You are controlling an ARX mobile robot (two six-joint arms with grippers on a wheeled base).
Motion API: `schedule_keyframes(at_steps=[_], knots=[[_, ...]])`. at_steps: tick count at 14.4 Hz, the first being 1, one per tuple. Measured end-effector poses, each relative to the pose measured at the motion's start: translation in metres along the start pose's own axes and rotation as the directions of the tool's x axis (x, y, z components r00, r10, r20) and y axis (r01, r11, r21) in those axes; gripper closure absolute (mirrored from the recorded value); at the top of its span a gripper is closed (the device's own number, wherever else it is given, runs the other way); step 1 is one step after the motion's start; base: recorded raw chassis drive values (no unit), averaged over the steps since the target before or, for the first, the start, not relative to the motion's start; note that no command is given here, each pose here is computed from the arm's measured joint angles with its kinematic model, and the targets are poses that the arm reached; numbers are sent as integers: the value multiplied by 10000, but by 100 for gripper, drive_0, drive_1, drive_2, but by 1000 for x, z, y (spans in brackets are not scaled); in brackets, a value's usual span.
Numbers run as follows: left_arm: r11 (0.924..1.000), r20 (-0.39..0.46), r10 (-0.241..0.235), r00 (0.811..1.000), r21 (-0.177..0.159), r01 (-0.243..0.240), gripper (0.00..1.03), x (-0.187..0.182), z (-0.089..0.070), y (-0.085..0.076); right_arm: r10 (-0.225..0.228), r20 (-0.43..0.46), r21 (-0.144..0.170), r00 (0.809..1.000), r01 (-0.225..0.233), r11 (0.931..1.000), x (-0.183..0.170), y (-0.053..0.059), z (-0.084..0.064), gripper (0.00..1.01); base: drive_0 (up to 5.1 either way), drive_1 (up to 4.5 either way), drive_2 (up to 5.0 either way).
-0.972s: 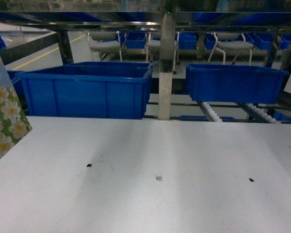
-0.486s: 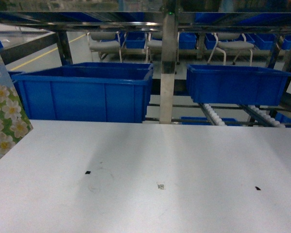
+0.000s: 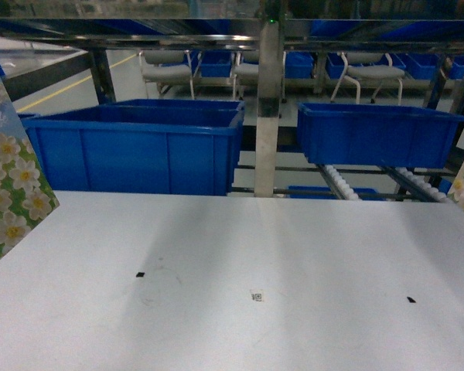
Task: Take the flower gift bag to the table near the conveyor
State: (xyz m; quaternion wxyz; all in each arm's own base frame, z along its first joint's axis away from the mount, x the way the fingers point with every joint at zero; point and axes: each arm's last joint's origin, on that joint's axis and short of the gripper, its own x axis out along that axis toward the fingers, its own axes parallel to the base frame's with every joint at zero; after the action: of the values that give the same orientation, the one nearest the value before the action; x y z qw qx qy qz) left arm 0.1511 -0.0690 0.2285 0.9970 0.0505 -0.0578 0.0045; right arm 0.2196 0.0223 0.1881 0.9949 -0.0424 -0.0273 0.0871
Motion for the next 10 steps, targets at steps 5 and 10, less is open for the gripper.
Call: schedule_keyframes(at_steps=[5, 10], knots=[[10000, -3, -1, 10000, 2, 1, 101, 0, 0, 0, -183, -1735, 259, 9847, 231, 9994, 23, 2, -69, 99, 0, 0, 0], [10000, -3, -1, 10000, 2, 1, 101, 0, 0, 0, -489, -3421, 476, 9384, 693, 9965, 39, 16, -115, 99, 0, 0, 0]])
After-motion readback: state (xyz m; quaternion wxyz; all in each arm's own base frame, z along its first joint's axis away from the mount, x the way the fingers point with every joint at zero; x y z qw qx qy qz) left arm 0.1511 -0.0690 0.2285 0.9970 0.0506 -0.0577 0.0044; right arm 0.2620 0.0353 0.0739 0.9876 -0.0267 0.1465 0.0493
